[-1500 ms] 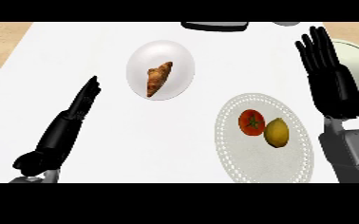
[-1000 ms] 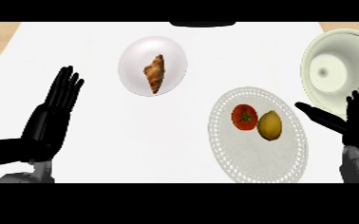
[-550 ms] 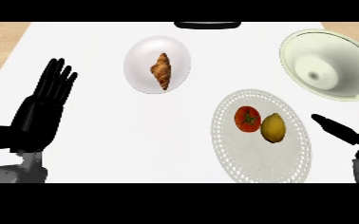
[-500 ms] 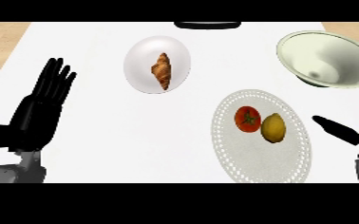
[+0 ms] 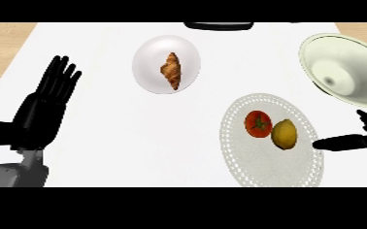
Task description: Pick the lemon from the placemat and place it in the bowl
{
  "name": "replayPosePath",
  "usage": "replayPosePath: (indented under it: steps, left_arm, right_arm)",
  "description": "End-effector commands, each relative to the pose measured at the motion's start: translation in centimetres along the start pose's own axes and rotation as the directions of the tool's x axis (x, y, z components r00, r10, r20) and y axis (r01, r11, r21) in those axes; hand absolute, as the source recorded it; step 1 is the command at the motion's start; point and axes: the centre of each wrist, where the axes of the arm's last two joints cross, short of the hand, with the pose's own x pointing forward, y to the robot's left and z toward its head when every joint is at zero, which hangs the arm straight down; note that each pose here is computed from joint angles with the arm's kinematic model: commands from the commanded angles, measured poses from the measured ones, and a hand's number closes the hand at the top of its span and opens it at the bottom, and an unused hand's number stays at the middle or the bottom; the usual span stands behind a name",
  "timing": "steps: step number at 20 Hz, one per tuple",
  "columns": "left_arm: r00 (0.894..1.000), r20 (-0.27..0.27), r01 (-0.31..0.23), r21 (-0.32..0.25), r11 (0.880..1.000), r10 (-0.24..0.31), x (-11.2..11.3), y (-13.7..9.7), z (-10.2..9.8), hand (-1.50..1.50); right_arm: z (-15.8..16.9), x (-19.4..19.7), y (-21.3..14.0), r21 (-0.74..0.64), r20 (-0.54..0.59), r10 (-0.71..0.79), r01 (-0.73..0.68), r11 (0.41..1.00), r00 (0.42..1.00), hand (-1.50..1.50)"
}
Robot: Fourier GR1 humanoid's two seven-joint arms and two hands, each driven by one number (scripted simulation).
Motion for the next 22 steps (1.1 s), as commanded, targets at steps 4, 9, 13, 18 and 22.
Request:
replayPosePath:
  steps: [4,9,13,18,22]
  left_arm:
    - [1.000,0.004,-0.006,0.003,1.000,0.006,1.0,0.3,-1.5,0.00]
    - [1.000,-0.009,0.004,0.022,1.000,-0.004,-1.2,1.0,-0.9,0.00]
    - [1.000,0.001,-0.010,0.006,1.000,0.009,-0.2,0.2,-0.5,0.00]
    - [1.000,0.004,-0.009,0.023,1.000,0.009,-0.1,0.1,-0.5,0.00]
    - [0.999,-0.024,-0.021,0.032,0.999,0.022,-0.3,1.8,0.3,0.00]
  right_arm:
    - [5.1,10.2,-4.8,0.230,-0.070,0.155,-0.135,0.964,0.985,-1.50]
    - [5.3,10.7,-3.2,0.230,-0.130,0.145,-0.112,0.967,0.981,-1.50]
    - [6.0,11.7,-1.7,0.267,-0.129,0.122,-0.084,0.960,0.984,-1.50]
    - [6.3,10.5,1.2,0.269,-0.137,0.132,-0.091,0.959,0.982,-1.50]
    - [7.7,8.4,3.1,0.186,-0.109,0.117,-0.095,0.978,0.987,-1.50]
